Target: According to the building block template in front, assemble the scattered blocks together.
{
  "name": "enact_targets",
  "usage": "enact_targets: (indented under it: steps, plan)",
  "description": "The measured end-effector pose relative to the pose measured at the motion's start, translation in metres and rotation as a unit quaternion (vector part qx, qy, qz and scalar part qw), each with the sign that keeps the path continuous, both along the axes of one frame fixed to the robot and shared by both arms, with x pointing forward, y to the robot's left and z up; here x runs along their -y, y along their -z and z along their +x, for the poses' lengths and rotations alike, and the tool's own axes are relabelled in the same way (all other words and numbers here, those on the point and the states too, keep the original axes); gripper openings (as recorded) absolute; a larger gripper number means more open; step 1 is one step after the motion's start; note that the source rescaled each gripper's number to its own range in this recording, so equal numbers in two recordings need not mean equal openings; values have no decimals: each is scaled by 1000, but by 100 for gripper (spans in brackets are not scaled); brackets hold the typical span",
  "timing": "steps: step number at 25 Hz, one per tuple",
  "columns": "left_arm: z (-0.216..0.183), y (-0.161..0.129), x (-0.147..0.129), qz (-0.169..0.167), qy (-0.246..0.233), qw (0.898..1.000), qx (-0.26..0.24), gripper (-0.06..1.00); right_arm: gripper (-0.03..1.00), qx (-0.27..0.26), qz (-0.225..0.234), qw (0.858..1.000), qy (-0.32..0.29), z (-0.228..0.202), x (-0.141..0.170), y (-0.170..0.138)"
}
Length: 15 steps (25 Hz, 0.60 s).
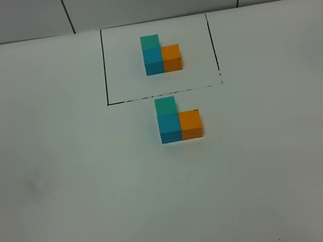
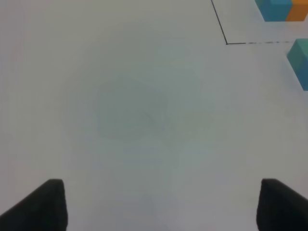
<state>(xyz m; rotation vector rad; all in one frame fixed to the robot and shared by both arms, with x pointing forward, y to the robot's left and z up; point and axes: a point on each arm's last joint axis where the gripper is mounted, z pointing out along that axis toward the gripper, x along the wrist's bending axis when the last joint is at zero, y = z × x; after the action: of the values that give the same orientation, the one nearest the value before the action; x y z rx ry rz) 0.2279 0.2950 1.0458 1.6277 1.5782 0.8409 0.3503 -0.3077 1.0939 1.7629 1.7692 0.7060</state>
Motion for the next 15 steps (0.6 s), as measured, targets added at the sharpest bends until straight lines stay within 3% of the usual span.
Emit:
enact_targets:
  steps: [7,15]
  plan:
    - [0,0,0,0,0,1000,0,81,100,32,31,996,-76,-58,-22,17]
    - [0,0,0,0,0,1000,0,81,100,137,46,983,-116,-108,-28,39]
